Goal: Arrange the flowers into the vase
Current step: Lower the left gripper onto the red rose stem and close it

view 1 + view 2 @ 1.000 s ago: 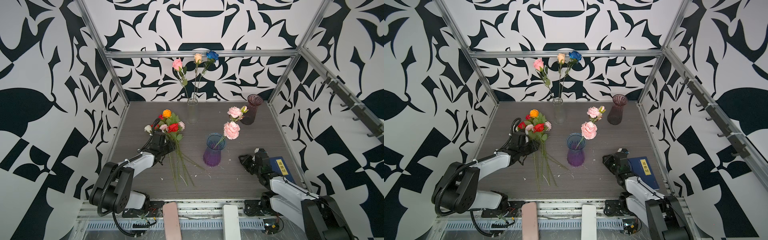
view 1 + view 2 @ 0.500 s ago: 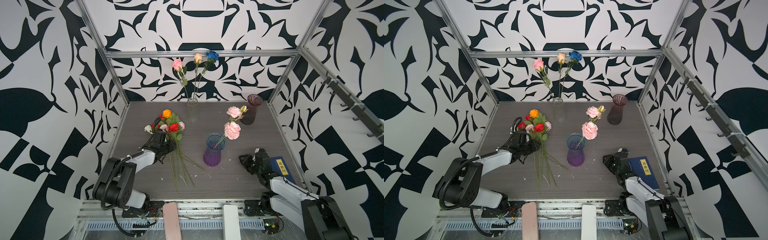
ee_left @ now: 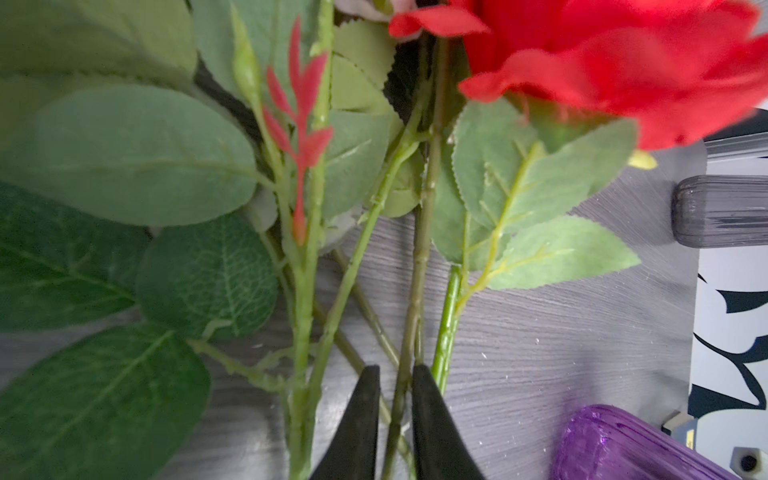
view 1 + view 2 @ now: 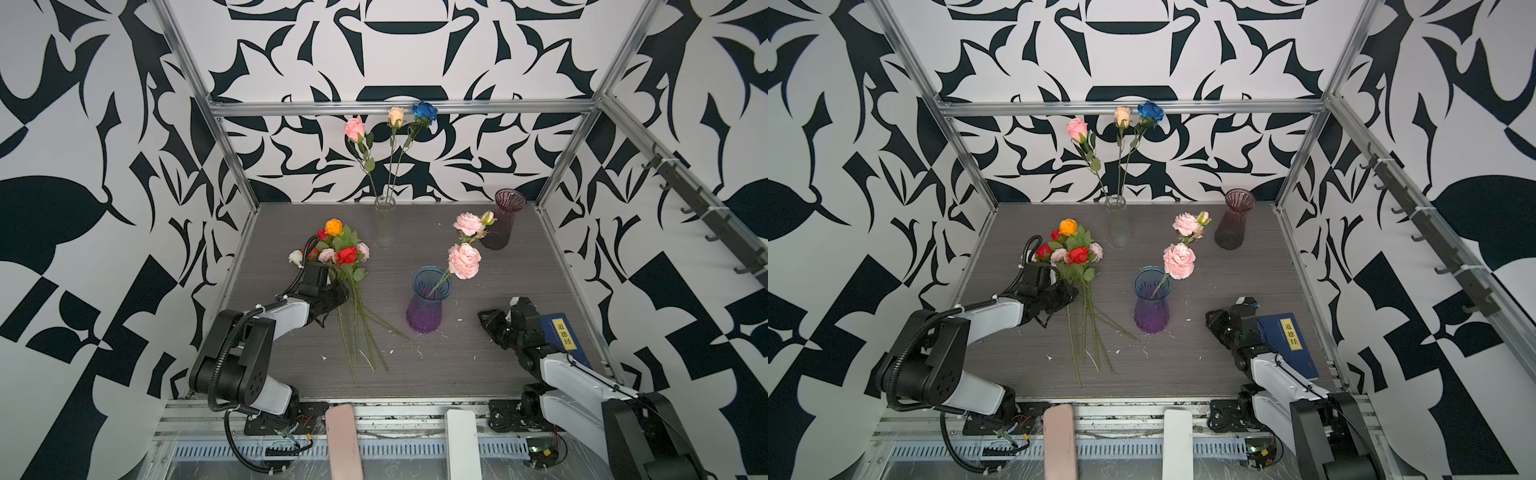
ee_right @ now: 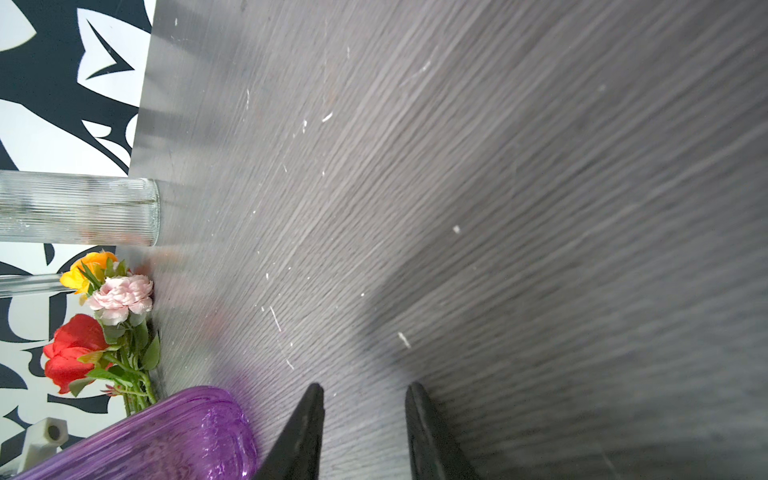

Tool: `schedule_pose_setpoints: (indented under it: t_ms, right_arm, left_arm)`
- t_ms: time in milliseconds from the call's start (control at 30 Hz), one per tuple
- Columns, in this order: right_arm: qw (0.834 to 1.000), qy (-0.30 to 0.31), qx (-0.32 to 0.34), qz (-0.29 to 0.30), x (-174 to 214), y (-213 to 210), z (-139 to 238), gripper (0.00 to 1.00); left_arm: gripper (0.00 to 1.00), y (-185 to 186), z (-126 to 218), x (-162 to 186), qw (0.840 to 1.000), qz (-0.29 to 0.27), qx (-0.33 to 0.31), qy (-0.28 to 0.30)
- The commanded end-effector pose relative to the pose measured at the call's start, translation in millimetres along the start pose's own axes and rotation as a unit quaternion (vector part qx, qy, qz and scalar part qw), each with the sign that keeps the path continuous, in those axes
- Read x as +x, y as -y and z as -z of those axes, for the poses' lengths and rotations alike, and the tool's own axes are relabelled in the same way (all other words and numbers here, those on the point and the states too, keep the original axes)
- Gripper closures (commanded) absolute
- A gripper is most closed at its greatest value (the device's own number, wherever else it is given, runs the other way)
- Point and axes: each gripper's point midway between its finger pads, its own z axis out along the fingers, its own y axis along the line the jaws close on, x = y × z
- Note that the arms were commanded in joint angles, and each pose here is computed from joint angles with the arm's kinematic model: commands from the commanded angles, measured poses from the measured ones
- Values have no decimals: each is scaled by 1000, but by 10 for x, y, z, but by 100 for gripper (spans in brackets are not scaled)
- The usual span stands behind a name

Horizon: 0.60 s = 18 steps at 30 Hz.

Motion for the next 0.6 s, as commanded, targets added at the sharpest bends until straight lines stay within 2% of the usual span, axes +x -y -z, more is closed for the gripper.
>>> schedule_pose_setpoints:
  t_ms: [0, 133, 333, 567]
  right_arm:
    - [1000, -5, 15, -4, 35, 90, 0, 63]
    - [1000, -5, 16, -4, 36, 92, 0, 63]
    - [1000, -5, 15, -5, 35, 90, 1, 63]
    - [1000, -3, 15, -5, 29, 91, 18, 63]
  left_arm:
    - [80, 21, -26, -45, 1000, 14, 4, -4]
    - [80, 16, -62, -33, 1000, 18, 4, -14]
    - [99, 32, -58, -35, 1000, 19, 17, -16]
    - [100, 7, 137, -97, 999, 19, 23, 28]
